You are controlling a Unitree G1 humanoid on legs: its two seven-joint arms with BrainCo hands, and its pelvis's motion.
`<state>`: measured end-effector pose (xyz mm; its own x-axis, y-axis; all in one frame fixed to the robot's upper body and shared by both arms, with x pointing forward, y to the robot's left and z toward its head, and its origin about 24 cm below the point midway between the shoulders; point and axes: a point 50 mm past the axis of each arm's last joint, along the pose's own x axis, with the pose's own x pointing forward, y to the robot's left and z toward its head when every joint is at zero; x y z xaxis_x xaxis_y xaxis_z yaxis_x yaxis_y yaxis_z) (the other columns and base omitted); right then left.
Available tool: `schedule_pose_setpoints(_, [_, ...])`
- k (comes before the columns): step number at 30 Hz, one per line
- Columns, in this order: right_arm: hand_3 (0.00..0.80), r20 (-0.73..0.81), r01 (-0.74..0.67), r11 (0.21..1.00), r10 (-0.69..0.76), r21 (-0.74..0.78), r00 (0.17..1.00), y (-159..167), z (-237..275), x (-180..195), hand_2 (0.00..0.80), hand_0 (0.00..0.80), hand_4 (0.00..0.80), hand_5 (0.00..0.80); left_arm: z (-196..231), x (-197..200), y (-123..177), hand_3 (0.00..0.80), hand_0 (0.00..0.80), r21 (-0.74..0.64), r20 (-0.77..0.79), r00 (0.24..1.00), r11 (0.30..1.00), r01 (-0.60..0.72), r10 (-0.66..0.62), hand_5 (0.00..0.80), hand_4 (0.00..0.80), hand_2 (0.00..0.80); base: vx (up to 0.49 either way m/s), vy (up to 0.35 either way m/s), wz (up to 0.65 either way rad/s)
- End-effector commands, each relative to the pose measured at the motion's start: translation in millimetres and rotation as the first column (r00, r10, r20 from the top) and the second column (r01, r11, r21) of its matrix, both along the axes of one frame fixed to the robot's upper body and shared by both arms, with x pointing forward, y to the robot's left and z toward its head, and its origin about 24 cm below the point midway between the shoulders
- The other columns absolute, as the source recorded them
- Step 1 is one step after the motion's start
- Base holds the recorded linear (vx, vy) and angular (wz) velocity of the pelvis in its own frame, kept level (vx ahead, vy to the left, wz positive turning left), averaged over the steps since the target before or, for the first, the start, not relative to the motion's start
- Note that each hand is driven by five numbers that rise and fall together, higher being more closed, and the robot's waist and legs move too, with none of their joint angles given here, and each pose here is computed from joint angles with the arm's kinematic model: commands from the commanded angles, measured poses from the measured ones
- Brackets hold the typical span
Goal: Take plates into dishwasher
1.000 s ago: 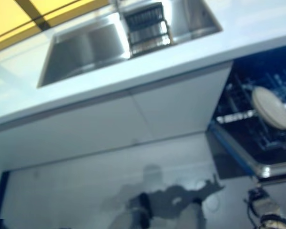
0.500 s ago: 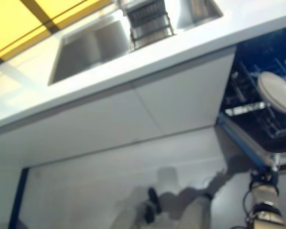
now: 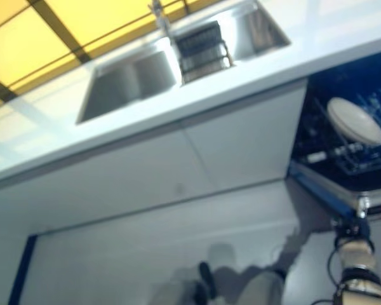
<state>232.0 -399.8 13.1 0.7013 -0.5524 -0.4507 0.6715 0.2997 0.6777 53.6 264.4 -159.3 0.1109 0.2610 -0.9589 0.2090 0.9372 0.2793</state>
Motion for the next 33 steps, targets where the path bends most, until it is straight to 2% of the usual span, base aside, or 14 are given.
schedule_pose_setpoints(1, [0.0, 0.644, -0.026, 0.871, 0.382, -0.49, 0.663, 18.2, 246.0, 90.2, 0.0, 0.0, 0.0, 0.0, 14.5, -0.4, 38.7, 0.0, 0.0, 0.133, -0.05, 0.996, 0.988, 0.085, -0.079, 0.0, 0.0, 0.0, 0.07, -0.025, 0.01])
schedule_pose_setpoints(7, [0.0, 0.648, 0.014, 0.836, 0.414, -0.548, 0.64, 17.8, 277.7, 88.3, 0.0, 0.0, 0.0, 0.0, 19.0, -11.2, 53.2, 0.0, 0.0, 0.167, -0.086, 0.993, 0.981, 0.094, -0.081, 0.0, 0.0, 0.0, 0.074, -0.035, 0.09])
schedule_pose_setpoints(11, [0.0, 0.574, -0.012, 0.813, 0.421, -0.582, 0.702, 13.3, 278.9, 88.8, 0.0, 0.0, 0.0, 0.0, 19.8, -21.3, 58.1, 0.0, 0.0, 0.18, -0.117, 0.99, 0.979, 0.097, -0.076, 0.0, 0.0, 0.0, 0.085, -0.012, 0.08])
schedule_pose_setpoints(15, [0.0, 0.438, -0.067, 0.787, 0.41, -0.614, 0.8, 4.4, 258.9, 88.5, 0.0, 0.0, 0.0, 0.0, 19.0, -24.2, 57.6, 0.0, 0.0, 0.182, -0.122, 0.99, 0.979, 0.097, -0.075, 0.0, 0.0, 0.0, 0.072, 0.015, 0.07])
schedule_pose_setpoints(19, [0.0, 0.214, -0.171, 0.762, 0.378, -0.624, 0.901, -6.7, 222.5, 85.8, 0.0, 0.0, 0.0, 0.0, 19.3, -23.5, 58.5, 0.0, 0.0, 0.191, -0.123, 0.989, 0.976, 0.1, -0.077, 0.0, 0.0, 0.0, 0.042, 0.007, 0.1])
schedule_pose_setpoints(22, [0.0, 0.04, -0.27, 0.721, 0.382, -0.638, 0.924, -11.1, 196.4, 82.7, 0.0, 0.0, 0.0, 0.0, 19.2, -22.6, 58.4, 0.0, 0.0, 0.196, -0.118, 0.99, 0.975, 0.103, -0.081, 0.0, 0.0, 0.0, 0.0, 0.0, 0.0])
schedule_pose_setpoints(27, [0.0, -0.326, -0.488, 0.611, 0.365, -0.623, 0.872, -13.8, 135.2, 71.7, 0.0, 0.0, 0.0, 0.0, 18.3, -15.4, 55.7, 0.0, 0.0, 0.191, -0.088, 0.991, 0.975, 0.112, -0.097, 0.0, 0.0, 0.0, 0.0, 0.0, 0.0])
schedule_pose_setpoints(30, [0.0, -0.522, -0.631, 0.518, 0.36, -0.577, 0.773, -3.8, 91.7, 63.0, 0.0, 0.0, 0.0, 0.0, 17.7, -7.8, 52.6, 0.0, 0.0, 0.181, -0.056, 0.995, 0.979, 0.096, -0.088, 0.0, 0.0, 0.0, -0.023, 0.038, -0.03])
schedule_pose_setpoints(33, [0.0, -0.691, -0.755, 0.393, 0.32, -0.526, 0.648, 10.3, 50.7, 51.6, 0.0, 0.0, 0.0, 0.0, 17.0, -0.3, 48.7, 0.0, 0.0, 0.164, -0.023, 0.997, 0.983, 0.082, -0.08, 0.0, 0.0, 0.0, -0.014, 0.027, -0.03])
